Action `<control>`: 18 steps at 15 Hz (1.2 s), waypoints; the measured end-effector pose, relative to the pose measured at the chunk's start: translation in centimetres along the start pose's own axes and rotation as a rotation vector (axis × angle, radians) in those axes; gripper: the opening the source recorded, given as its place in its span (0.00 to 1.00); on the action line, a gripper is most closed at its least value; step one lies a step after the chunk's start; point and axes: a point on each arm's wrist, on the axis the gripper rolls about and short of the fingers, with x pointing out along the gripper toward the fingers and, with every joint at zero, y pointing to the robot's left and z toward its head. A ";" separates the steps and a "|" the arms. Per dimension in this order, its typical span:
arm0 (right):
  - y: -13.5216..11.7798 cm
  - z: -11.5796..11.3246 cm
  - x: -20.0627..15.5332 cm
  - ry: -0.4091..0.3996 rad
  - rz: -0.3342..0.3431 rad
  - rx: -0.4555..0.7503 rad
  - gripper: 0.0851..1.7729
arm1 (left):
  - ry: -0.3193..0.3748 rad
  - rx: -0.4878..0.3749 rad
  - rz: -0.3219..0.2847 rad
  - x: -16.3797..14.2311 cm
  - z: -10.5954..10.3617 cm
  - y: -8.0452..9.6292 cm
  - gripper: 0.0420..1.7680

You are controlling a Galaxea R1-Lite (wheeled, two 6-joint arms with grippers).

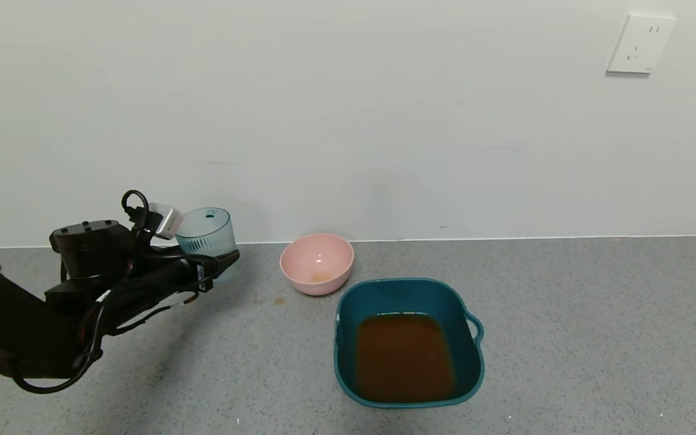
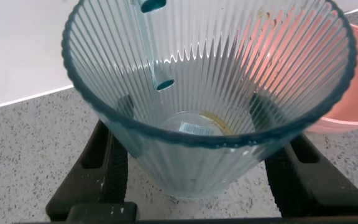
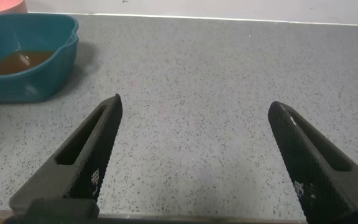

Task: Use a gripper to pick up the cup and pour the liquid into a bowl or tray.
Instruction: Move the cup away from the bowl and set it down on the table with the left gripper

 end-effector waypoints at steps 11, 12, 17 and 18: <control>0.0 0.0 0.0 0.000 0.000 0.000 0.96 | 0.055 -0.046 -0.012 2.0 -4.6 0.5 0.70; 0.0 0.0 0.0 0.000 -0.001 0.000 0.96 | 0.058 -0.047 -0.013 2.1 -4.7 0.5 0.70; 0.0 0.0 0.0 -0.001 0.000 0.000 0.96 | 0.077 -0.052 -0.016 2.5 -5.5 0.5 0.70; 0.0 0.0 0.0 0.000 0.000 0.000 0.96 | 0.081 -0.054 -0.017 2.5 -5.7 0.5 0.70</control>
